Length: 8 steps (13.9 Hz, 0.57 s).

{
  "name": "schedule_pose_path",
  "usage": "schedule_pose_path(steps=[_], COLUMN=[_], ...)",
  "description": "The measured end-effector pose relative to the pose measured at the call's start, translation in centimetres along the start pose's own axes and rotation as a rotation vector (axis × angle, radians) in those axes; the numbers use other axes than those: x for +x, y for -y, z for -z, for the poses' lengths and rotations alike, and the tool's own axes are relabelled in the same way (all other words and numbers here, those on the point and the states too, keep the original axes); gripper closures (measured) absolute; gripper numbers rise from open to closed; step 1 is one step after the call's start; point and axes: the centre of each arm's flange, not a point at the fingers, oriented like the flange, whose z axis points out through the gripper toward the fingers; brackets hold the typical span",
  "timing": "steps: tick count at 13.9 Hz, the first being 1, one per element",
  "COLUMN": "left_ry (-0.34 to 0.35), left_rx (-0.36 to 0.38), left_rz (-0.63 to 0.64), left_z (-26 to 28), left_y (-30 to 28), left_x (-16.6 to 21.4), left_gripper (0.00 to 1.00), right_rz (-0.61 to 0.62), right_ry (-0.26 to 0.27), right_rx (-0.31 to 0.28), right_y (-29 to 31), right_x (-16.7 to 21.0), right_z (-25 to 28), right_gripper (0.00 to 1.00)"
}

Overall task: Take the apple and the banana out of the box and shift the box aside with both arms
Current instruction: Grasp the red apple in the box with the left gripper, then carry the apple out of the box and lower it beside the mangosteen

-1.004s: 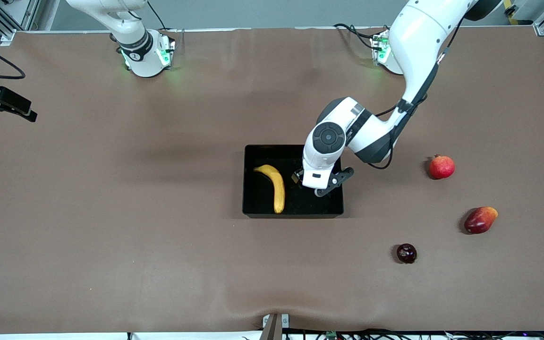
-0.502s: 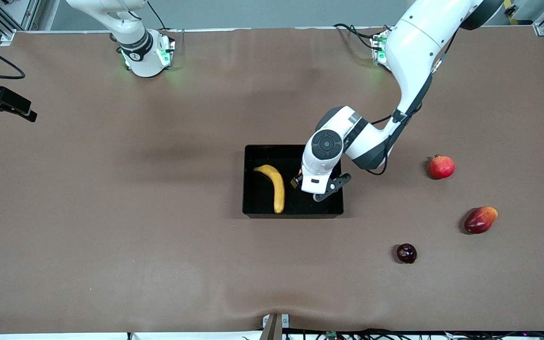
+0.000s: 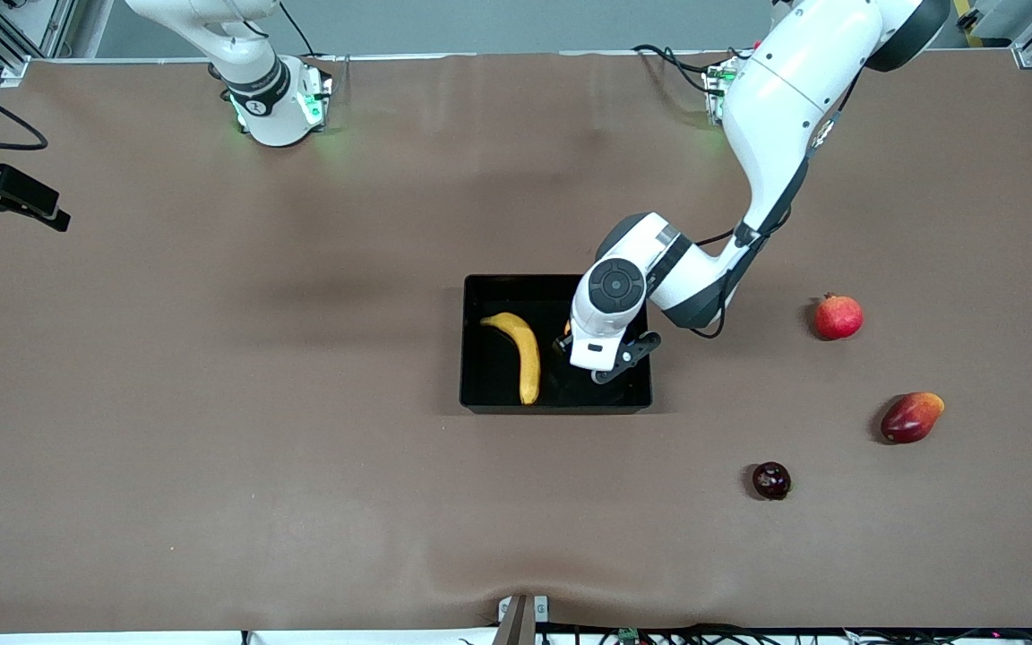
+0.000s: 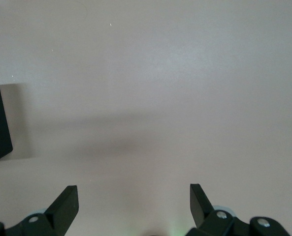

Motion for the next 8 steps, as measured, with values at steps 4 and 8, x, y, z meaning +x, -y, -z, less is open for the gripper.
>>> schedule_pose_path(steps=[4,8], left_ry=[-0.012,-0.062], left_rx=[-0.025,-0.033], left_rz=[0.0,-0.049], left_z=[1.4,8.9], left_y=[-0.5,-0.4], left_x=[0.2,0.9], left_gripper=[0.19,0.19], right_rz=[0.0,0.0], right_ry=[0.0,0.0], right_rx=[0.0,0.0], right_y=[0.0,0.0], right_x=[0.0,0.0], right_z=[0.0,0.0], right_gripper=[0.0,0.0])
